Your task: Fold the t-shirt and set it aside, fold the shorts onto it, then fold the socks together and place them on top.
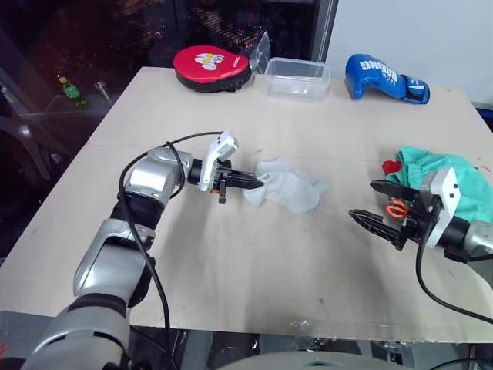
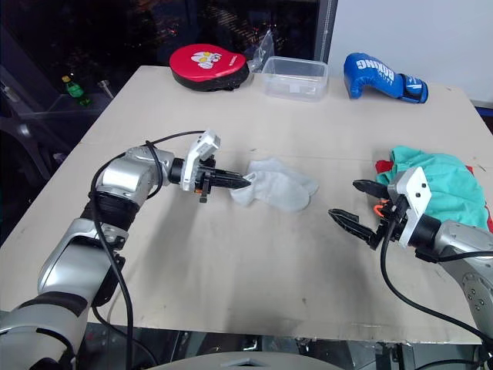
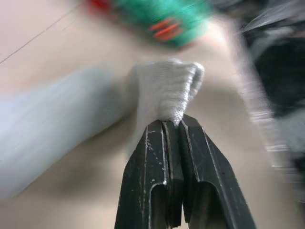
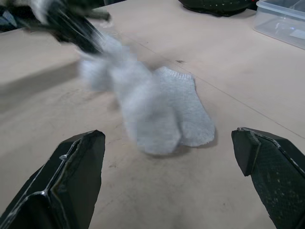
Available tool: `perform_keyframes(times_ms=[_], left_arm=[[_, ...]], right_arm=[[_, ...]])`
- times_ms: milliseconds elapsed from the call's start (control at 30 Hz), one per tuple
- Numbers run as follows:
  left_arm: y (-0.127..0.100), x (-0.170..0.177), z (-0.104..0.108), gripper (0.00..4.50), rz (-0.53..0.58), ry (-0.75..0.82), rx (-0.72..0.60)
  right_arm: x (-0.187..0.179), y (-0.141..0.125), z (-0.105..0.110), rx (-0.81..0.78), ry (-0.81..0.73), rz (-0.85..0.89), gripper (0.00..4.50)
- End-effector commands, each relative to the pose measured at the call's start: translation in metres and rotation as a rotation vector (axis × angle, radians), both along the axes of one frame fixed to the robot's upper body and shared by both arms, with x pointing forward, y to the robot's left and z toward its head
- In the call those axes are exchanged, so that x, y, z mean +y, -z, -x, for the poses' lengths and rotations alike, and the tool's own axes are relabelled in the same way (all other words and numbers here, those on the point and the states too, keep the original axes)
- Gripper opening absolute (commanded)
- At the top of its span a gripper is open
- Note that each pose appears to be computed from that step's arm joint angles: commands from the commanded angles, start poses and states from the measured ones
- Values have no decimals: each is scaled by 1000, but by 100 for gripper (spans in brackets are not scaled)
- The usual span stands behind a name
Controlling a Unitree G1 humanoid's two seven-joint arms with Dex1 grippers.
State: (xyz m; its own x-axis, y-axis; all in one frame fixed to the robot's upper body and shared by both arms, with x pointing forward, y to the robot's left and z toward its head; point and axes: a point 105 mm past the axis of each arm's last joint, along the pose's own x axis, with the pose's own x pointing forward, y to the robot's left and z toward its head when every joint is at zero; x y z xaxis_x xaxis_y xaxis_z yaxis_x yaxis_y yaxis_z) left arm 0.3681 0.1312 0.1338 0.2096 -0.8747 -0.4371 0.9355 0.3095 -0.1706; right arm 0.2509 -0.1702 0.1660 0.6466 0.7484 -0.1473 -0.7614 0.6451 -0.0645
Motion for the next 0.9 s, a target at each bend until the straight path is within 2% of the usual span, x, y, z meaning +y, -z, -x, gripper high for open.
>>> perform_keyframes(times_ms=[33, 167, 333, 467, 733, 900], left_arm=[[-2, 14, -22, 8, -64, -121, -69], [2, 14, -25, 8, -83, -118, -75], [4, 13, -23, 8, -71, -106, -75], [10, 20, -24, 8, -93, -123, -85], [9, 14, -24, 8, -74, -111, -91], [11, 11, -23, 8, -70, -99, -88]], right_arm=[[11, -2, 2, -5, -33, 5, 450], [23, 9, -6, 53, -4, -33, 450], [34, 36, -28, 202, 106, -106, 450], [59, 29, -43, 245, 90, -251, 450], [78, 30, -84, 269, 107, -330, 450], [82, 42, -94, 341, 101, -338, 450]])
